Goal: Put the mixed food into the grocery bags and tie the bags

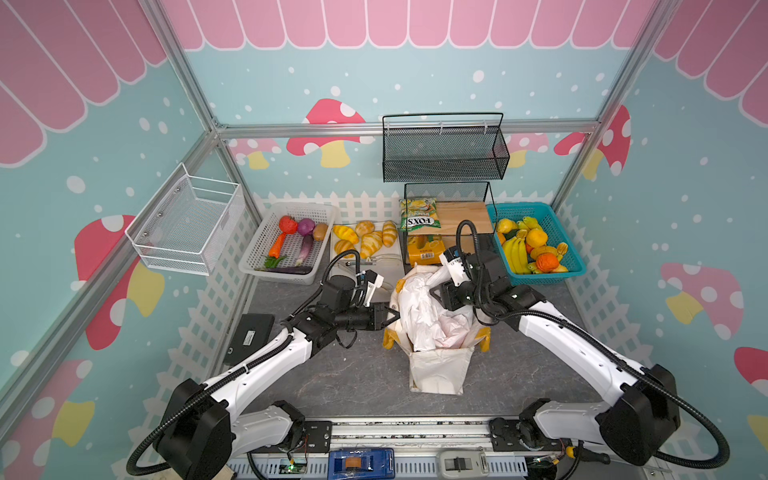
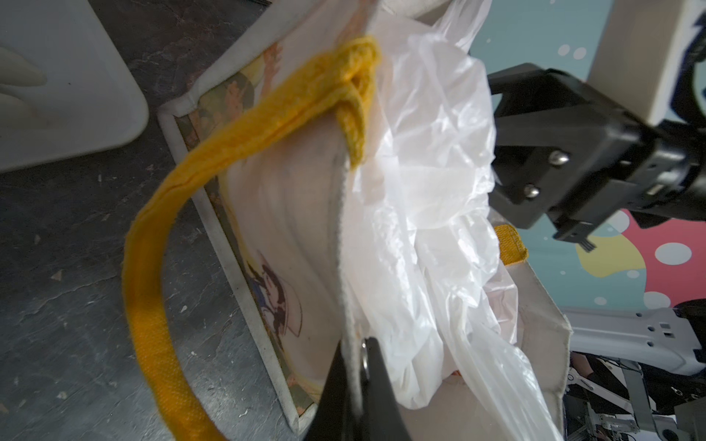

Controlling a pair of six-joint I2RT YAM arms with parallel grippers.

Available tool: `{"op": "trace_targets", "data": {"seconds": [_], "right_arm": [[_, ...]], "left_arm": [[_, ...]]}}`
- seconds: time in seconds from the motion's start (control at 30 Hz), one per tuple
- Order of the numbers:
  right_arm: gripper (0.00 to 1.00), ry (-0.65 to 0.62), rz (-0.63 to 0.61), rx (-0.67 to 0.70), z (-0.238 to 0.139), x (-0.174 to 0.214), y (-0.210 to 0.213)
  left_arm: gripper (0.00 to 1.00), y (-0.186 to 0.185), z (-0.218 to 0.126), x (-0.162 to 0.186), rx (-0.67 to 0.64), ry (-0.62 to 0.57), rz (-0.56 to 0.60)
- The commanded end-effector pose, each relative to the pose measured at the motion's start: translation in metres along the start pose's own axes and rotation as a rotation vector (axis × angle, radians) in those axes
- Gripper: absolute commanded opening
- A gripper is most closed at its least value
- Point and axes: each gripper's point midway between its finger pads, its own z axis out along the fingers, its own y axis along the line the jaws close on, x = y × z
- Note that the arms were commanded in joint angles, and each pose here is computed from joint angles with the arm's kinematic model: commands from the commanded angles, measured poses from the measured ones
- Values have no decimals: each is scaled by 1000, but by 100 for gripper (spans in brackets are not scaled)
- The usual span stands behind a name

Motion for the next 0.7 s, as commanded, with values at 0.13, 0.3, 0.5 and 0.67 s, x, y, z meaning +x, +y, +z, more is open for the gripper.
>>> {"op": "trace_targets", "data": {"seconds": [0.13,0.3,0.5,0.67], "right_arm": [[40,195,21,85,24,80,-22],[40,327,-6,175,31,121,-31],[47,334,-115,187,28,106,-14],[59,197,-176,194,-10,53,-3]], "left_arm": [[0,2,-17,-1,-25,-11,6],[0,-10,-21,-5,4,-9,33],[0,-9,-18,-4,12,-1,31],[0,-6,-20,-4,-6,-15,32]]}}
